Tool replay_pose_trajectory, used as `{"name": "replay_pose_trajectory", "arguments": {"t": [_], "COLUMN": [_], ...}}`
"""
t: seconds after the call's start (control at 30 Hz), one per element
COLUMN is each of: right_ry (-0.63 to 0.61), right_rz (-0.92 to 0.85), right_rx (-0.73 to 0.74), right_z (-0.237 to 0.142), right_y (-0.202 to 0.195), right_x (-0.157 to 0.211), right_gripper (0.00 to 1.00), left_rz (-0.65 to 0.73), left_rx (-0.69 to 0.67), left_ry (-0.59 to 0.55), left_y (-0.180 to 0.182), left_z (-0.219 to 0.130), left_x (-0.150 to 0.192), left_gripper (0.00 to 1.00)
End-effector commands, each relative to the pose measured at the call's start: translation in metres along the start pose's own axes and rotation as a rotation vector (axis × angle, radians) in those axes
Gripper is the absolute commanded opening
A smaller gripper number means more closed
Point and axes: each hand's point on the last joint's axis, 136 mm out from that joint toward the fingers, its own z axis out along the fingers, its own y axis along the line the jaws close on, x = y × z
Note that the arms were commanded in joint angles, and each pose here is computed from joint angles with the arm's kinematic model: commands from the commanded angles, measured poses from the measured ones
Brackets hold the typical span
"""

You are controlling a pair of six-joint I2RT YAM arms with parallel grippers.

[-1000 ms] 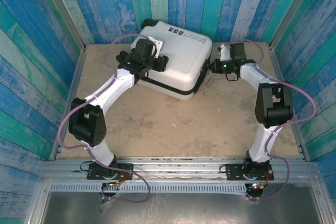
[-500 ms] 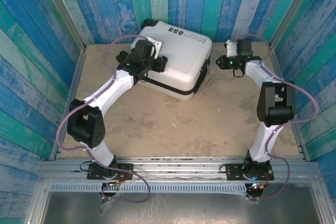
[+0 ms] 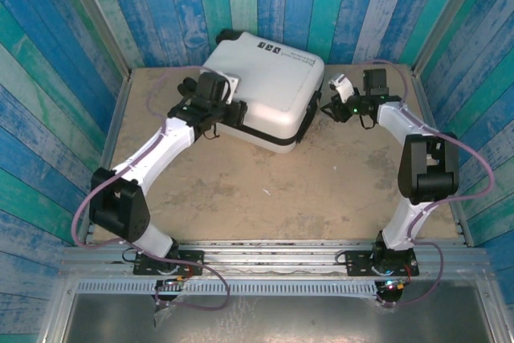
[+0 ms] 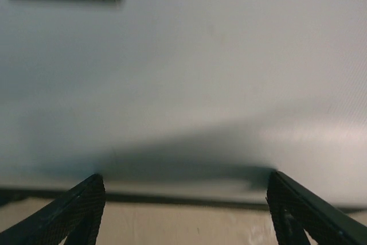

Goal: Pack the luggage

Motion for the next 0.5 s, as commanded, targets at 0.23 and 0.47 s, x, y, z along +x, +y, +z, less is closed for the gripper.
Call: {"name": "replay_pose_trajectory", "arguments": {"t": [0.23, 0.47], "right_ry": [-0.041, -0.011], "right_rz": [-0.139, -0.122], "right_rx": [-0.180, -0.203], "right_z": [0.024, 0.037], "right_y": [0.004, 0.003], "right_x": [-0.008, 0.007], "right_gripper": [0.57, 0.57], "left_rz": [0.023, 0.003], "left_rx": [0.088, 0.112], "left_ry": [-0.064, -0.221], "left_y": [-0.021, -0.025], "left_z": [-0.039, -0.069], "left_x": [0.000, -0.022], "left_gripper": [0.79, 0.83]}}
